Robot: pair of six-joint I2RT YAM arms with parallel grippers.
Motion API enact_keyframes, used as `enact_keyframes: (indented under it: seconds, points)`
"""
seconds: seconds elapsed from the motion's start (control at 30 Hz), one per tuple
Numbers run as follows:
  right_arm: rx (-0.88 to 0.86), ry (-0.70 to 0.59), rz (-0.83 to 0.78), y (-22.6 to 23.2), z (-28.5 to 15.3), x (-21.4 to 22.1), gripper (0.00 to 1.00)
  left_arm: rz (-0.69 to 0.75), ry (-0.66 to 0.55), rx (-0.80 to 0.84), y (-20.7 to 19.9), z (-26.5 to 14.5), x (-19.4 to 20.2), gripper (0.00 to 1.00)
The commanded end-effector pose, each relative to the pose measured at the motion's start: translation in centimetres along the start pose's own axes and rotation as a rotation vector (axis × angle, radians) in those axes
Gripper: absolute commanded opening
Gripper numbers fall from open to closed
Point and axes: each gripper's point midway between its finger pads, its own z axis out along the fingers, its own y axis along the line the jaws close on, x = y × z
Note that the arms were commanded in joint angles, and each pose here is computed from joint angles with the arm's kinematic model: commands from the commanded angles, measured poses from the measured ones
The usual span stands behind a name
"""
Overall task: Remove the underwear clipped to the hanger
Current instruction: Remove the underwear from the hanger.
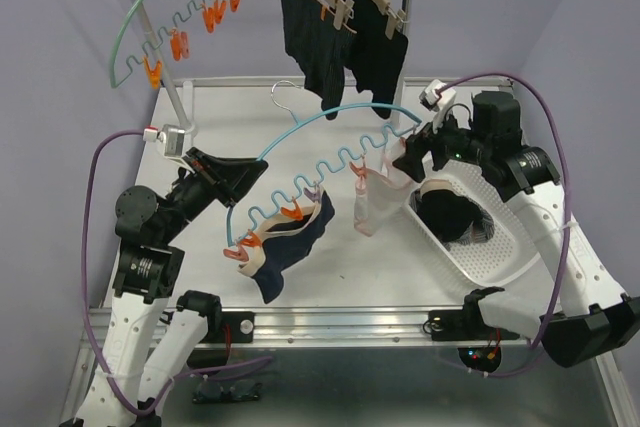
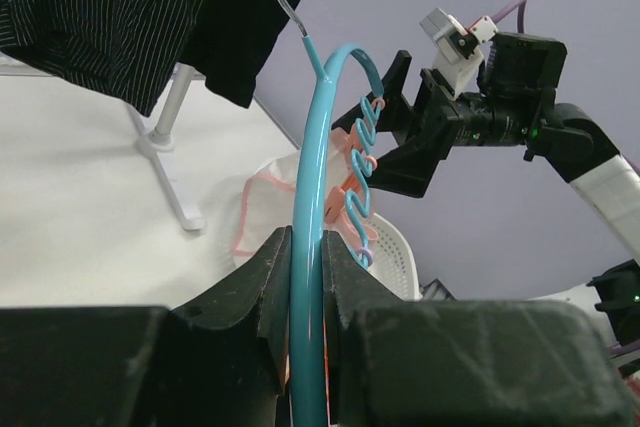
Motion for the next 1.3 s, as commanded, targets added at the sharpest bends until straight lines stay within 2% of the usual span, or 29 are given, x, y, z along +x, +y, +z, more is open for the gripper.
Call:
enact_keyframes:
  seconds: [0.0, 0.23, 0.8, 1.0, 1.27]
  points:
    - [0.127, -0.14, -0.037, -1.6, -1.2, -5.0, 1.0, 0.019, -0.122, 0.08, -3.5, -0.5, -3.6, 0.0]
    - [0.145, -0.201, -0.011, -1.7, -1.2, -6.6, 1.0, -0.04, -0.141, 0.073, -3.5, -0.6, -3.9, 0.0]
    - [0.166, -0.23, -0.061, -1.4, 0.3, -9.4, 0.95, -0.155, -0.175, 0.063, -3.2, -0.2, -4.6, 0.0]
    - [0.198, -0.225, -0.077, -1.5, 0.9, -9.3, 0.88, -0.171, -0.185, 0.068, -3.3, -0.1, -4.8, 0.0]
    - [0.247, -0.263, -0.089, -2.2, 0.6, -11.1, 0.72, -0.185, -0.188, 0.069, -3.1, 0.0, -4.7, 0.0]
